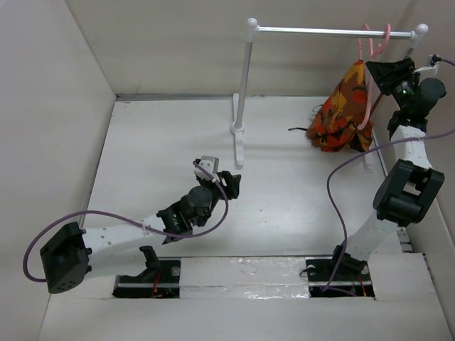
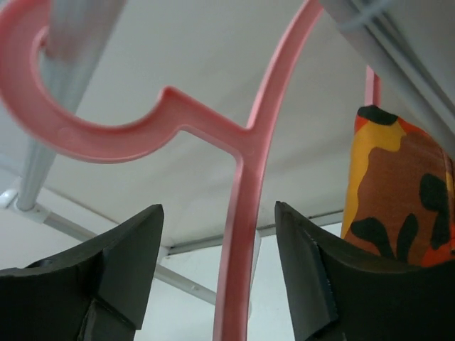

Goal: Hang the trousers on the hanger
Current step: Place the hanger at the clothesline, then reset both arms

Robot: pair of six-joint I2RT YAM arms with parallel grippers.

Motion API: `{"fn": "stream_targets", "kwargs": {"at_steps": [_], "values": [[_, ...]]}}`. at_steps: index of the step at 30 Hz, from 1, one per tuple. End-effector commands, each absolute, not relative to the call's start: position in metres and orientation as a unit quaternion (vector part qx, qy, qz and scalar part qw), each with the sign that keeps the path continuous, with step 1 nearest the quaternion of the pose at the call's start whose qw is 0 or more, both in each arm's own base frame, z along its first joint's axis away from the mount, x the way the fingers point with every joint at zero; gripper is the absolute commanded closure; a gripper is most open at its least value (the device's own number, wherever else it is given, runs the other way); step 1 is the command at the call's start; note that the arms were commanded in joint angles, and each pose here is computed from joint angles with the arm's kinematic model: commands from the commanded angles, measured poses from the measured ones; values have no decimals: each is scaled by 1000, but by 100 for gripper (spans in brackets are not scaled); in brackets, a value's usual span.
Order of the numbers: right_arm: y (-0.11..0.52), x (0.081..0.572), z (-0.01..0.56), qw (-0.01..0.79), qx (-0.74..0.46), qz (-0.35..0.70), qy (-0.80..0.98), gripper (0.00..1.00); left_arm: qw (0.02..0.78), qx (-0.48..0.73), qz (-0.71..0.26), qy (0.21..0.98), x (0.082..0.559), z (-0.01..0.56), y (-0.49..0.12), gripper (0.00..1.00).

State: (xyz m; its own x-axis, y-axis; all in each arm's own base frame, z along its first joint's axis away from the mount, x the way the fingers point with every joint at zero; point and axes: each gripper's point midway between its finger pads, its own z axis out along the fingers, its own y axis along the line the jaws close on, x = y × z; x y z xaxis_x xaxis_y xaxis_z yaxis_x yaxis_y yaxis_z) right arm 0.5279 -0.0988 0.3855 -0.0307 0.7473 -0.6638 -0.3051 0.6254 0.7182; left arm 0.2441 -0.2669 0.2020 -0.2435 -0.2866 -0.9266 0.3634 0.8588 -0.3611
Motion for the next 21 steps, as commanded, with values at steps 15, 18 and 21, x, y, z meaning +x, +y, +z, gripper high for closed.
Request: {"fn": "stream_targets", "kwargs": {"at_steps": [15,18,21], "values": [[-38,372,479,788,11,272,552,0,614,-72,-315,720,240,265,-244,41],[15,331,469,786,-66,295,539,0,619,-88,-337,704,234,288,-233,40],[51,304,434,768,-118,298,555,0,626,-107,-354,686,226,311,-215,39]]}}
